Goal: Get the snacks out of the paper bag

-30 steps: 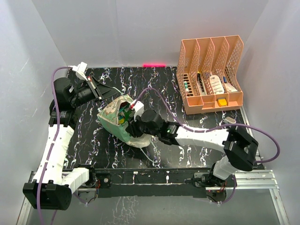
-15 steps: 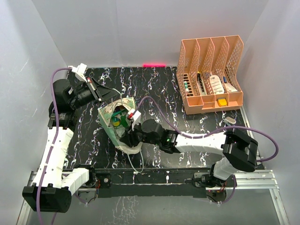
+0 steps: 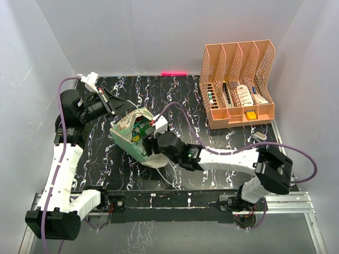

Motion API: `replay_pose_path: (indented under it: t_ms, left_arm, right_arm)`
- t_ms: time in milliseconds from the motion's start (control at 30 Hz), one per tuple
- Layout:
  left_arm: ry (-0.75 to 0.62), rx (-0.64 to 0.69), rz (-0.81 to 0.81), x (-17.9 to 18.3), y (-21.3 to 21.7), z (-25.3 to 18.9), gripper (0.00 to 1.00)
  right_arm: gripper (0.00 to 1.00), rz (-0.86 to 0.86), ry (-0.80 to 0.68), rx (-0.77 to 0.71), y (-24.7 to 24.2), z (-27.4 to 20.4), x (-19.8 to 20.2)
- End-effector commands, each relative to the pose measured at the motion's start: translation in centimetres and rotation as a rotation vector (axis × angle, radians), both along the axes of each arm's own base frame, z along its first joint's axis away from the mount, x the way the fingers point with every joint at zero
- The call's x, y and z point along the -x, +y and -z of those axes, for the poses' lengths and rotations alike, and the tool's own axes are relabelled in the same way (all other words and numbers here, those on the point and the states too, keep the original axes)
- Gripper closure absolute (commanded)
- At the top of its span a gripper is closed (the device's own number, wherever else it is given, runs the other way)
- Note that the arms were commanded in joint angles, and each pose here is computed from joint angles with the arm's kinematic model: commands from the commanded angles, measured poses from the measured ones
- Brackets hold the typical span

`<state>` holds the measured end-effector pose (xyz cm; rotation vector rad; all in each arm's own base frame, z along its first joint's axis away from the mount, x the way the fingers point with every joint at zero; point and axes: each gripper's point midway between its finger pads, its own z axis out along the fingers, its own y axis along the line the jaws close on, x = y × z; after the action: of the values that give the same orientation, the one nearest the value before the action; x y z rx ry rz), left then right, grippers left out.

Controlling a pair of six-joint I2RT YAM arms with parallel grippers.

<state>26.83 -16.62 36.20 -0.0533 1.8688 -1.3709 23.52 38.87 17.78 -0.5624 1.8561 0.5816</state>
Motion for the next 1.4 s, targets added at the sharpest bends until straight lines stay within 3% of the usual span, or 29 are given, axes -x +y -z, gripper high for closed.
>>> replay_pose_path:
  t_ms: [0, 167, 500, 600, 967, 1267, 1367]
  left_arm:
    - [-0.044, 0.009, 0.007, 0.9, -0.1, -1.5, 1.00]
    - [-0.044, 0.000, 0.006, 0.9, 0.0, -1.4, 1.00]
    - [-0.037, -0.014, 0.001, 0.9, 0.1, -1.0, 1.00]
    - [-0.030, -0.027, -0.001, 0.9, 0.1, -0.8, 1.00]
    - [-0.022, -0.068, -0.023, 0.7, 0.5, -0.3, 1.00]
    - [-0.002, -0.109, -0.050, 0.5, 1.0, 0.7, 1.00]
    - [0.004, -0.120, -0.060, 0.3, 1.1, 1.0, 1.00]
  right_arm:
    - [0.24, 0.100, -0.091, -0.044, 1.0, -2.7, -2.7]
    - [0.02, 0.081, -0.130, -0.054, 2.9, -2.7, -3.6]
    - [0.03, 0.045, -0.159, -0.077, 4.9, -1.8, -5.8]
    - [0.14, 0.049, -0.148, -0.053, 5.0, -0.6, -6.2]
    - [0.69, 0.015, -0.166, -0.077, 5.0, -1.9, -5.8]
    - [0.90, -0.001, -0.157, -0.140, 4.0, -4.8, -4.7]
    - [0.93, -0.014, -0.145, -0.173, 3.7, -5.8, -4.0]
